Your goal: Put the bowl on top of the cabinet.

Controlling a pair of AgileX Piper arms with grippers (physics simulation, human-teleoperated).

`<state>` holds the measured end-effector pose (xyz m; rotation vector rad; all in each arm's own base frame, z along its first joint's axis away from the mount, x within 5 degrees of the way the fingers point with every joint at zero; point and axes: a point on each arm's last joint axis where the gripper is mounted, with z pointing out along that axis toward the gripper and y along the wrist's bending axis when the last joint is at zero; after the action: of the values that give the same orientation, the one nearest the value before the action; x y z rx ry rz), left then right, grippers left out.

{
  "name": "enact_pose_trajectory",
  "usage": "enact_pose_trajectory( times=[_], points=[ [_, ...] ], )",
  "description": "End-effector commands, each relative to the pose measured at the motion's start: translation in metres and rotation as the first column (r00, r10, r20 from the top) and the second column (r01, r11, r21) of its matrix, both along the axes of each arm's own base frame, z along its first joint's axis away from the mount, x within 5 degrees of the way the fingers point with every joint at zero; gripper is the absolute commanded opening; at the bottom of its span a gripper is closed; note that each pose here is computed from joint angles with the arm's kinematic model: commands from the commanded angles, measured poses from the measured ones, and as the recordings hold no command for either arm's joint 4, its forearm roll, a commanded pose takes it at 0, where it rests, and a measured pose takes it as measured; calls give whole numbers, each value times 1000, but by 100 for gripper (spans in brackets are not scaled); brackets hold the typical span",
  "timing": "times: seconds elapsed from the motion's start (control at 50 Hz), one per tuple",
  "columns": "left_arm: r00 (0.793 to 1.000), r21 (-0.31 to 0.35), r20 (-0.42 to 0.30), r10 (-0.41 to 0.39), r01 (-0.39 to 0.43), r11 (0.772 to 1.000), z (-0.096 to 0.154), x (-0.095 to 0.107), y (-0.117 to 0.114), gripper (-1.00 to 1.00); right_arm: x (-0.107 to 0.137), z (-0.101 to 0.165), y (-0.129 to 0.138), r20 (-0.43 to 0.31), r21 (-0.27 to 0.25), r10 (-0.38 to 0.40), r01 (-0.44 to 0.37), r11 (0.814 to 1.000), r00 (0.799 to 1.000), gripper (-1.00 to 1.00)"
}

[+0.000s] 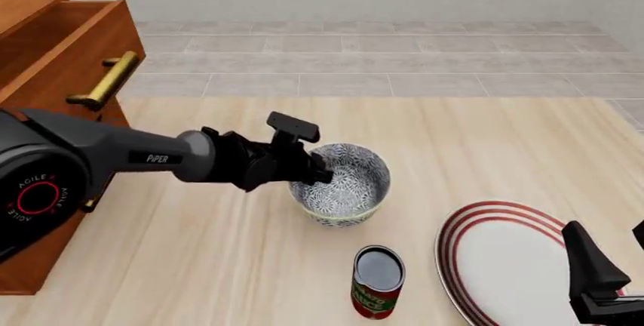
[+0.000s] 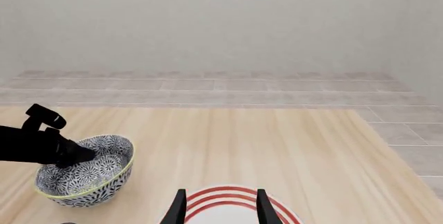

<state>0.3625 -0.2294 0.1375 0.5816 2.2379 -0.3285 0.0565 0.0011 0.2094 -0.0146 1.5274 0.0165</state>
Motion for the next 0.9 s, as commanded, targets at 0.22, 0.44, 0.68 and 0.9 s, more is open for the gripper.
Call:
enact_pose_trajectory(
  times=[0.22, 0.44, 0.68, 0.9],
  points=[
    [1000, -61, 8, 28, -28, 998, 24, -43, 18, -100, 0, 0, 0, 6, -6, 5, -5, 1000, 1000, 100],
    [997, -107, 54, 57, -51, 993, 58, -62, 39, -100, 0, 1, 1, 8, -18, 10, -10, 1000, 1000, 100],
    [986, -105, 148, 77, -61, 993, 85, -70, 67, -100, 0, 0, 1, 3, -32, 20, -20, 999, 1000, 100],
    [976, -113, 200, 86, -64, 992, 107, -80, 80, -100, 0, 0, 1, 2, -37, 24, -24, 999, 1000, 100]
  ],
)
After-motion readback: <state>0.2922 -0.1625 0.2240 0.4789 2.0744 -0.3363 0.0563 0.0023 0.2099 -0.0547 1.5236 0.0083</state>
